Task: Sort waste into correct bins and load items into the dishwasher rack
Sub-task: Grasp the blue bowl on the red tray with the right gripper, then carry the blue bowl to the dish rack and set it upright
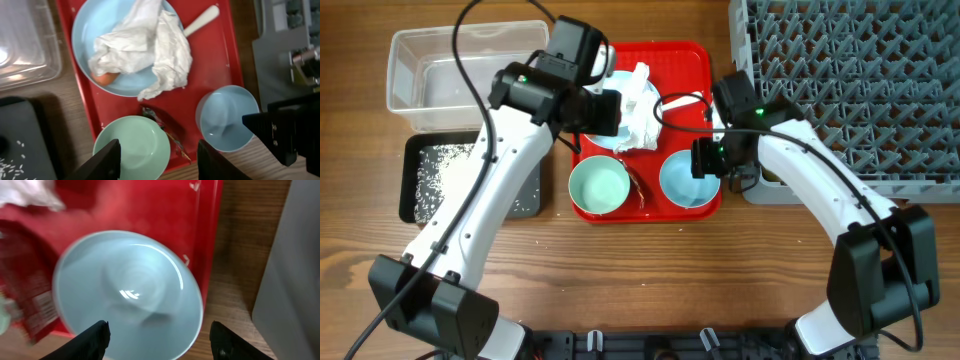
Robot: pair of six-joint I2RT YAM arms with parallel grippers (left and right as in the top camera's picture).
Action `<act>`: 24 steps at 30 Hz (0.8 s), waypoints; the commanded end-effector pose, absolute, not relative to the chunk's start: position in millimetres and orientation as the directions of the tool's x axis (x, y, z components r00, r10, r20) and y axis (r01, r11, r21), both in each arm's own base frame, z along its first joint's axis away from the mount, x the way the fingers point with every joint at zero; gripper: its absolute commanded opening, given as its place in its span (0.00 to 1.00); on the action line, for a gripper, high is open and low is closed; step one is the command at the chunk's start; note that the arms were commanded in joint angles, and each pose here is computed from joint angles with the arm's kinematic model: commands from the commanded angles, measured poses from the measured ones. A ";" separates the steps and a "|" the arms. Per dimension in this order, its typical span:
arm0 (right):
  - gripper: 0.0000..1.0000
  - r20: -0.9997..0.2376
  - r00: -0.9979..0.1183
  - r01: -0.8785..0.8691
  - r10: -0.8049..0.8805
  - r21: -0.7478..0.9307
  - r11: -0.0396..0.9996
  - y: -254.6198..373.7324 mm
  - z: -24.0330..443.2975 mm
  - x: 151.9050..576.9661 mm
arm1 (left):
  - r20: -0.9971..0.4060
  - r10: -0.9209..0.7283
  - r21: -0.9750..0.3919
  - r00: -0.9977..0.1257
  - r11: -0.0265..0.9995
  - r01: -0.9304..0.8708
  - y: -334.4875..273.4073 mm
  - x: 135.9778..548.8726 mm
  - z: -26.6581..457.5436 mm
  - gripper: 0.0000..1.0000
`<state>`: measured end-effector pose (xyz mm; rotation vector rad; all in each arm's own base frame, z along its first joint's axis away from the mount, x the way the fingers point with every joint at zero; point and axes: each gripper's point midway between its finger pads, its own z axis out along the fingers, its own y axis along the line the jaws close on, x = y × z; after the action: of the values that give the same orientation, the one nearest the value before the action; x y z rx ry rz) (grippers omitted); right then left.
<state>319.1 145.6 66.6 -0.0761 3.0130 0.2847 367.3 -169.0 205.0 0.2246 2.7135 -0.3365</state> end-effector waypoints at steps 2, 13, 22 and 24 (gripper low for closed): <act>0.67 -0.163 -0.986 0.014 0.028 0.083 0.996 128.5 50.1 320.8 | -0.410 -0.003 -0.205 -0.912 0.975 0.089 -148.8 378.0 207.5 0.50; 0.33 -0.191 -0.980 0.033 0.055 0.118 0.993 132.6 37.4 323.7 | -0.422 -0.018 -0.163 -0.906 0.985 0.057 -135.6 382.8 207.0 0.63; 0.09 -0.177 -0.982 0.039 0.058 0.112 0.993 132.6 26.2 324.0 | -0.423 -0.018 -0.163 -0.906 0.985 0.057 -135.6 383.0 207.1 0.87; 0.07 -0.167 -0.984 0.040 0.057 0.108 0.993 132.4 21.6 323.4 | -0.423 -0.018 -0.163 -0.906 0.985 0.057 -135.6 383.1 207.2 0.88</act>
<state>328.3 134.8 35.1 0.0670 2.9361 0.1908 380.0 -141.7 204.9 0.0458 2.7073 -0.2637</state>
